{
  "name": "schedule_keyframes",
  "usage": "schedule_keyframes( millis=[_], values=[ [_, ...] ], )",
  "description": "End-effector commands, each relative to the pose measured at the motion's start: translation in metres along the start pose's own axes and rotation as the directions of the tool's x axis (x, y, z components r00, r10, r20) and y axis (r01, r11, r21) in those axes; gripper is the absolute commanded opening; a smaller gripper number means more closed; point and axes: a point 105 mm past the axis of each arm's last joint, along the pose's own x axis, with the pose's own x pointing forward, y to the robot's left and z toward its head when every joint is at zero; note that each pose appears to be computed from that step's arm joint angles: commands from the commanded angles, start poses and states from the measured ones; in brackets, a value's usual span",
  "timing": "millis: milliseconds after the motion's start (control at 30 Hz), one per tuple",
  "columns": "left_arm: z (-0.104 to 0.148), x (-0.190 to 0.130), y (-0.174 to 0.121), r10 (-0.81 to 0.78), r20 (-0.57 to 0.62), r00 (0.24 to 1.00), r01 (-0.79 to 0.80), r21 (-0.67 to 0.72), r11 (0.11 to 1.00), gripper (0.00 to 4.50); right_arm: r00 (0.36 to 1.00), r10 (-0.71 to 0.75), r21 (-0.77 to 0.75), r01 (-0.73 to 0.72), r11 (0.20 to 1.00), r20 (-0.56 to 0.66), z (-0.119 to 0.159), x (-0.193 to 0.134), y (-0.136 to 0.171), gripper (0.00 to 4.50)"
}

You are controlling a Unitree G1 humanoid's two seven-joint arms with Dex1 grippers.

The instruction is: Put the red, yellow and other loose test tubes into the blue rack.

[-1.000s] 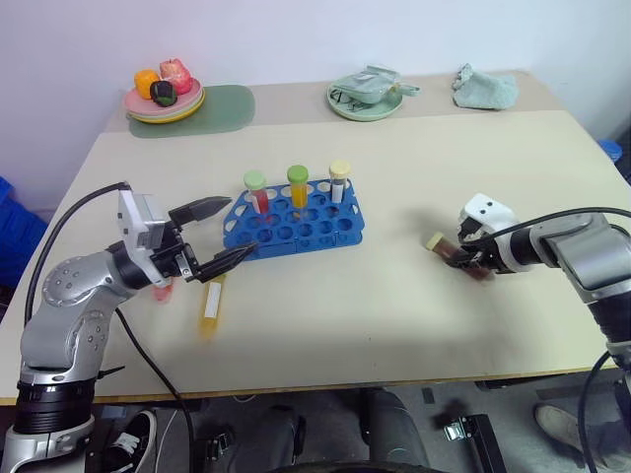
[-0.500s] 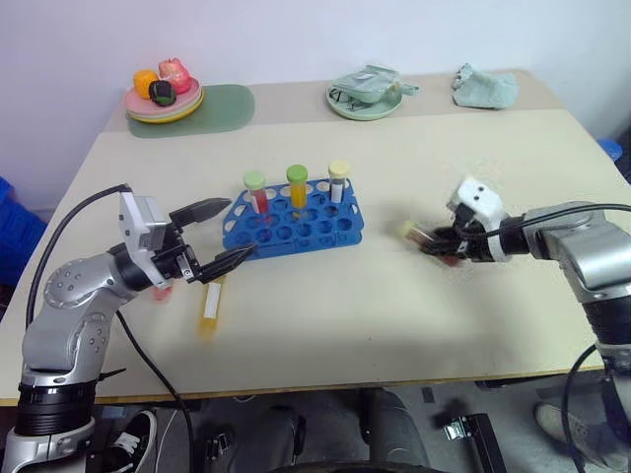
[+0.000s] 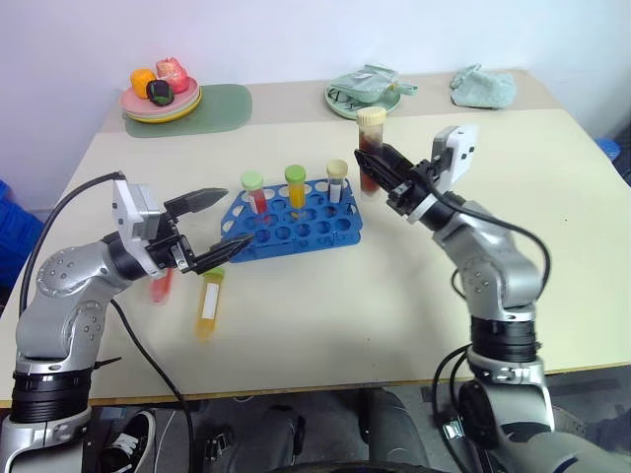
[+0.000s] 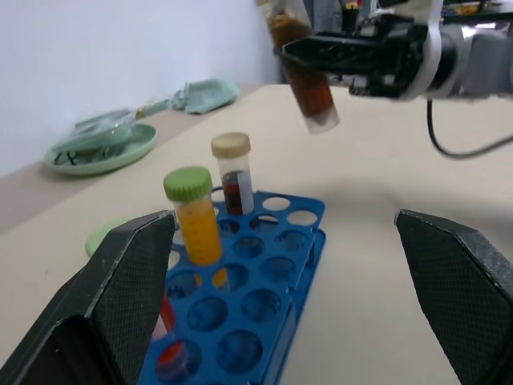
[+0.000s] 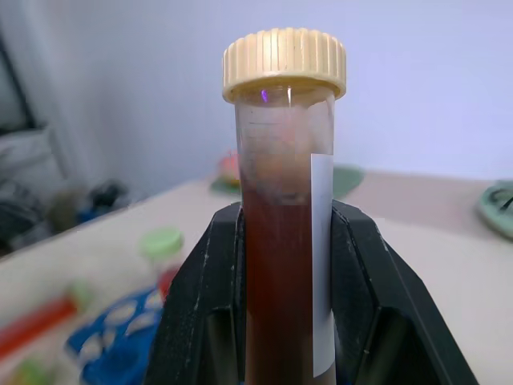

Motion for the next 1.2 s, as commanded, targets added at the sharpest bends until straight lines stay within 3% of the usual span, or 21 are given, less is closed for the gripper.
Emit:
schedule_keyframes(
  millis=[33,233,500,600,833,967,1067,1200],
  values=[
    [0.009,-0.003,0.004,0.005,0.01,1.0,-0.006,0.031,0.999,4.5,0.999,-0.019,-0.065,0.022,0.998,0.04,-0.009,0.001,0.012,0.78],
    [0.01,-0.002,0.004,-0.001,0.007,1.0,0.001,0.035,0.999,4.5,0.998,-0.058,-0.035,0.059,0.998,0.036,-0.03,0.006,0.019,0.78],
    [0.01,-0.001,0.003,0.001,0.008,1.0,-0.001,0.035,0.999,4.5,0.994,-0.103,-0.088,0.107,0.99,0.048,-0.035,0.016,0.013,0.78],
    [0.013,-0.001,0.002,0.001,0.011,1.0,-0.001,0.036,0.999,4.5,0.996,-0.086,-0.095,0.087,0.992,0.012,-0.034,0.005,0.01,0.78],
    [0.012,-0.002,-0.001,0.006,0.012,1.0,-0.007,0.031,1.0,4.5,0.963,-0.048,-0.116,0.018,0.993,-0.264,-0.015,-0.04,-0.011,0.78],
    [0.009,0.0,-0.002,0.002,0.02,1.0,-0.002,0.022,1.0,4.5,0.847,-0.073,-0.099,0.024,0.995,-0.526,-0.019,-0.075,-0.027,0.78],
    [0.008,0.003,-0.004,-0.007,0.027,1.0,0.006,0.019,1.0,4.5,0.703,-0.079,-0.108,0.003,0.994,-0.707,-0.024,-0.104,-0.036,0.78],
    [0.006,0.007,-0.008,-0.018,0.042,0.999,0.018,0.008,1.0,4.5,0.515,-0.081,-0.132,-0.063,0.989,-0.854,-0.042,-0.135,-0.049,0.78]
  ],
)
